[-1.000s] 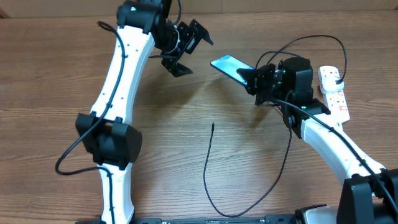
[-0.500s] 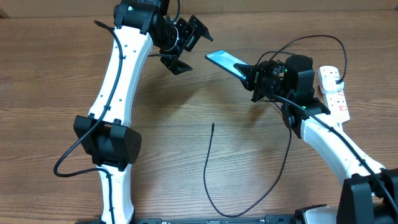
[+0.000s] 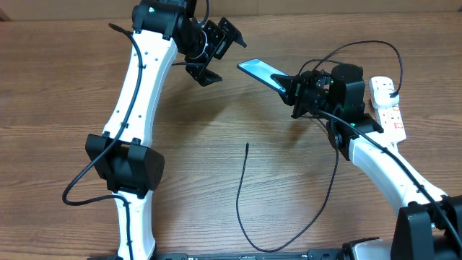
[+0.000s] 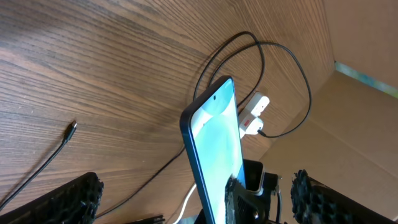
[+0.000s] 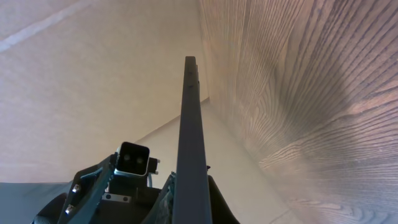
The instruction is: Plug charger to phone and switch on socket
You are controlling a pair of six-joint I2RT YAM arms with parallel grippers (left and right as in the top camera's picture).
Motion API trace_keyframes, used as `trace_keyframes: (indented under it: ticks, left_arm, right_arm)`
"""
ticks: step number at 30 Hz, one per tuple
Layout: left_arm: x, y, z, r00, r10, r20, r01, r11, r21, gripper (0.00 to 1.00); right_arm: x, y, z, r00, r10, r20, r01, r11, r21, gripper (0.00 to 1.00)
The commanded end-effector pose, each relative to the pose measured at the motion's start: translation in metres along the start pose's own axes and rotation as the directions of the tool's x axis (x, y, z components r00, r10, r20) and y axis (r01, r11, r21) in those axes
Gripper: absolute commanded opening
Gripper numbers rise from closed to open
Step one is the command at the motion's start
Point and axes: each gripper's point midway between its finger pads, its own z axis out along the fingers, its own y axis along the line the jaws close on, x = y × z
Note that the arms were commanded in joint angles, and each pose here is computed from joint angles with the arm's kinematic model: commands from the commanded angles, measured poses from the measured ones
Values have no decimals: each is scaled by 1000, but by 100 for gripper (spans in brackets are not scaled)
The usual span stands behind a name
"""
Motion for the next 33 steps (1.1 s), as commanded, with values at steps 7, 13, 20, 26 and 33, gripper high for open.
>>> trace_keyframes:
  ticks: [7, 13, 20, 26, 33]
  left_arm:
    - [3, -7, -5, 999, 35, 25, -35, 999, 11, 100]
    - [3, -9, -5, 999, 41, 28, -42, 999, 18, 100]
    - [4, -13, -3, 998, 48, 31, -49, 998, 30, 100]
    - [7, -16, 1, 999, 7, 47, -8, 1000, 24, 100]
    - [8, -15, 6, 992, -91, 84, 92, 996, 3, 100]
  right_arm:
    - [6, 14, -2, 1000, -21, -19, 20, 999, -33, 4]
    - [10, 13, -2, 998, 47, -43, -48, 999, -25, 4]
    - [11, 12, -2, 992, 116, -53, -117, 993, -16, 4]
    - [13, 12, -1, 970, 234, -65, -235, 972, -4, 4]
    - [15, 11, -1, 940, 334, -66, -335, 942, 5, 4]
